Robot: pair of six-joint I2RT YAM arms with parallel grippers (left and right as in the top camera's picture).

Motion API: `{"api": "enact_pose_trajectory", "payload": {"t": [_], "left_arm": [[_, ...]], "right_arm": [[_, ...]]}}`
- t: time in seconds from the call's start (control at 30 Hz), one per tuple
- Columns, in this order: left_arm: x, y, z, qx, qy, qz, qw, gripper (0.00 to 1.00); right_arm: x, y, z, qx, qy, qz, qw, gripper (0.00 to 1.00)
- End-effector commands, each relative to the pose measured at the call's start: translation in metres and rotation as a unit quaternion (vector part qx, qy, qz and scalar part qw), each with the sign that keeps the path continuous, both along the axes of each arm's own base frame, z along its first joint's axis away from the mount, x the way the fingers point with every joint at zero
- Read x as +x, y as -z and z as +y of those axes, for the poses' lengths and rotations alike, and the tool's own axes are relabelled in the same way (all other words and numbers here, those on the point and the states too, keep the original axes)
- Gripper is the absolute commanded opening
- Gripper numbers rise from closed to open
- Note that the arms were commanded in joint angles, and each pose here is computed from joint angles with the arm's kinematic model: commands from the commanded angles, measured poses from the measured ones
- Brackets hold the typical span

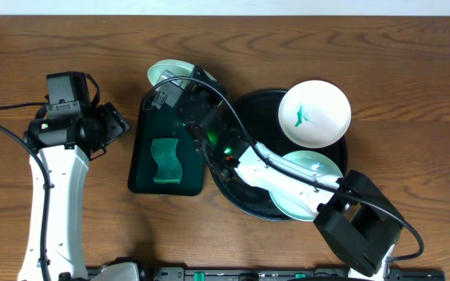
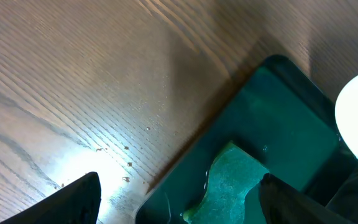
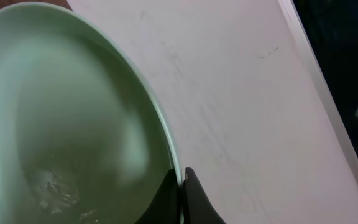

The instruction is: Clean dirty plates on tray and stack at the side

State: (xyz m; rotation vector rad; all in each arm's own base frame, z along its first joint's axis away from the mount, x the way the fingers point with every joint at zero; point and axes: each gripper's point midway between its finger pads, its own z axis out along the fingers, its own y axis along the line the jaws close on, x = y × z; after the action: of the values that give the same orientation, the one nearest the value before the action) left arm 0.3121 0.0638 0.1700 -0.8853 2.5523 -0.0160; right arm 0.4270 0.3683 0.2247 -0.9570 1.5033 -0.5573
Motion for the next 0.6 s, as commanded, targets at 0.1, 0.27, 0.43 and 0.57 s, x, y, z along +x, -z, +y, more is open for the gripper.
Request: {"api": "enact_pose_trajectory", "payload": {"t": [0.1, 0.27, 0.43, 0.57], "left_arm": [[0.002, -0.006, 0.003, 0.007, -0.001, -0.007, 1.0, 0.82], [0.002, -0.006, 0.003, 0.007, -0.001, -0.007, 1.0, 0.81], [0.002, -0.006, 0.003, 0.007, -0.001, -0.007, 1.0, 0.82], [0.002, -0.006, 0.003, 0.007, -0.001, -0.007, 1.0, 0.81]], "right_arm": [[0.001, -0.008, 0.001, 0.024, 0.011, -0.005, 1.0, 0.01], [0.001, -0.007, 0.001, 0.058, 0.017, 0.003, 0.998, 0.01], [0.001, -0.006, 0.001, 0.076, 0.021, 0.008, 0.997, 0.01], [-0.001, 0.002, -0.001, 0.071, 0.025, 0.023, 0.997, 0.01]]}}
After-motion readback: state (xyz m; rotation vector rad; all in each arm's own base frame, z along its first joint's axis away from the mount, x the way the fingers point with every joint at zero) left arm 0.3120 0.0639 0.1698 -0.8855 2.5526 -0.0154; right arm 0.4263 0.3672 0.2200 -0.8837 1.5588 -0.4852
